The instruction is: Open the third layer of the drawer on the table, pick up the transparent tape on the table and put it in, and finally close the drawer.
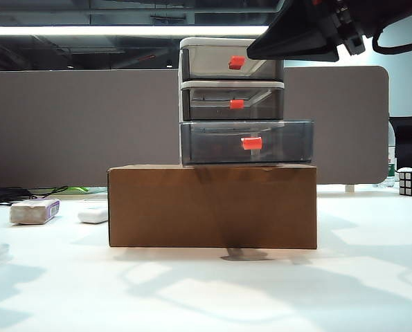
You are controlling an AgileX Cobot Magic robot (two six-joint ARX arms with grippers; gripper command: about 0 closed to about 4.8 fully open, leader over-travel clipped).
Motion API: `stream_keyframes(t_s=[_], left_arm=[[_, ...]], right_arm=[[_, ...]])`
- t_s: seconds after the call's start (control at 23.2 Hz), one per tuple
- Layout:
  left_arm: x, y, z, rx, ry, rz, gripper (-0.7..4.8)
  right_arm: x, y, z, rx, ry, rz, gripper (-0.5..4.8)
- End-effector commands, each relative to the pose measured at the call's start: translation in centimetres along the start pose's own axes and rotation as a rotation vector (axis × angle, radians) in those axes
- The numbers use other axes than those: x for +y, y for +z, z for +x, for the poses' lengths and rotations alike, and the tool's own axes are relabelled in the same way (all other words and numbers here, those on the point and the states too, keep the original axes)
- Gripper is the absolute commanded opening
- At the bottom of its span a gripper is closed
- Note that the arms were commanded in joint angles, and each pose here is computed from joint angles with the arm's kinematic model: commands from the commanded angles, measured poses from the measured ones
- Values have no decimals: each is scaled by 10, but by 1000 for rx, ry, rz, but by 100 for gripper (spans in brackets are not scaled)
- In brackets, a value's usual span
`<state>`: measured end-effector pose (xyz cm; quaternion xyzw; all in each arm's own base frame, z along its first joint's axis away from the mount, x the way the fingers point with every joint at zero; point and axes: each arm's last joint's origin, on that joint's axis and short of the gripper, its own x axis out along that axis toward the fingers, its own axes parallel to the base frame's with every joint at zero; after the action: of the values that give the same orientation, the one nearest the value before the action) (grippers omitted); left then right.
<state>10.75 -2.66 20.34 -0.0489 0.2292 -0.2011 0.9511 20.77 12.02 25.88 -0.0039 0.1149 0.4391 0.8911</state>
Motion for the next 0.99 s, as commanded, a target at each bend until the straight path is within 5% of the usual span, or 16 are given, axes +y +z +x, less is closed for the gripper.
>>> stream_keyframes(t_s=[0.04, 0.09, 0.13, 0.43, 0.99], left_arm=[[11, -11, 9, -79, -41, 117, 326], [15, -17, 13, -92, -23, 135, 446], [17, -21, 15, -102, -20, 142, 471], [25, -44, 24, -90, 124, 92, 470], [26, -63, 36, -22, 91, 144, 461]], right_arm=[[3, 1, 1, 6, 25, 6, -5], [4, 0, 0, 14, 45, 9, -5], [4, 0, 0, 19, 50, 12, -5], [4, -1, 0, 28, 72, 16, -5], [5, -2, 0, 28, 88, 17, -5]])
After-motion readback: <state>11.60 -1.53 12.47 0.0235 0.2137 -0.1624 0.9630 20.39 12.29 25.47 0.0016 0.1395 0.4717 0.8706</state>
